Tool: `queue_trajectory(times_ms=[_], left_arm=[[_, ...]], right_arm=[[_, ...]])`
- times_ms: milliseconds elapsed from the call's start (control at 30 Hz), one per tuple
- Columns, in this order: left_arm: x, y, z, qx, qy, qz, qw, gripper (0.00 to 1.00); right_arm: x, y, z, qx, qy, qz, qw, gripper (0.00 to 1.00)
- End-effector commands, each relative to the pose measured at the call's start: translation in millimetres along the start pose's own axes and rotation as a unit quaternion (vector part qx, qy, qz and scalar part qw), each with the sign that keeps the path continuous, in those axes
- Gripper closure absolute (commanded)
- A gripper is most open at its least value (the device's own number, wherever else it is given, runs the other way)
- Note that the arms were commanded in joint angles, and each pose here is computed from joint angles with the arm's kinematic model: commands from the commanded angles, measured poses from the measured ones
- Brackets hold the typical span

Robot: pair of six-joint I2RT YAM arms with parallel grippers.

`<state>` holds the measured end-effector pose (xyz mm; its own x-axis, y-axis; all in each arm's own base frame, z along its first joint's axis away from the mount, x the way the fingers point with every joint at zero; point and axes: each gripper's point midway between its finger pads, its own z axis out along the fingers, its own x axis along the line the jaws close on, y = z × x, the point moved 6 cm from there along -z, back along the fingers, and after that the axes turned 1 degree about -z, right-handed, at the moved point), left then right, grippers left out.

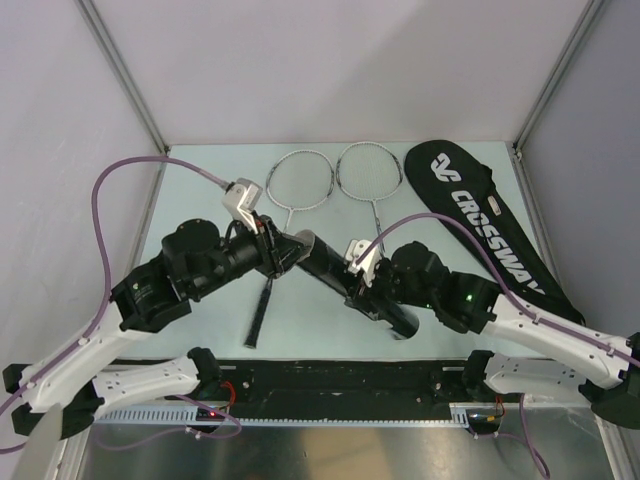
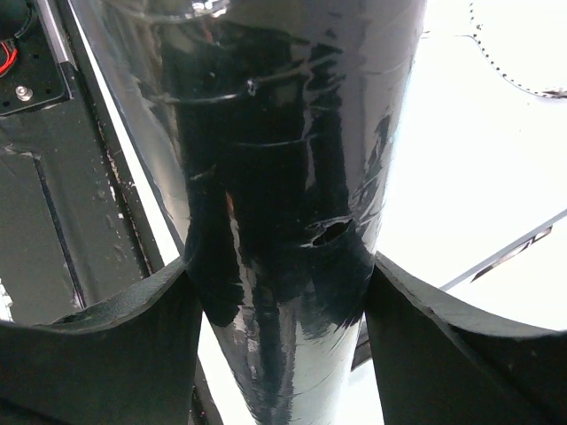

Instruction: Pack up the badminton gear

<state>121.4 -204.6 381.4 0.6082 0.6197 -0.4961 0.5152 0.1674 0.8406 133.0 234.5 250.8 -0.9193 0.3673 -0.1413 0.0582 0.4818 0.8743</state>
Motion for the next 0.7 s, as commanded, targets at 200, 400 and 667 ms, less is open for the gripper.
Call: queue_trajectory(times_ms=[200, 400, 667], left_arm=[[23.9, -34.9, -6.2, 0.055, 0.053, -0.034, 0.996, 0.66], [26.1, -47.1, -2.7, 0.073, 0.056, -0.062, 0.994, 0.67], [27.3, -55.0, 2.2, 0.079, 0.057, -0.084, 0.992, 0.67]], right_arm=[[-9.6, 74.6, -6.9, -0.16, 0.014, 0.053, 0.986, 0.81], [-8.8, 81.4, -5.3, -0.177, 0.022, 0.072, 0.981, 0.81], [-11.9, 93.6, -0.2, -0.206, 0.03, 0.095, 0.973, 0.82]])
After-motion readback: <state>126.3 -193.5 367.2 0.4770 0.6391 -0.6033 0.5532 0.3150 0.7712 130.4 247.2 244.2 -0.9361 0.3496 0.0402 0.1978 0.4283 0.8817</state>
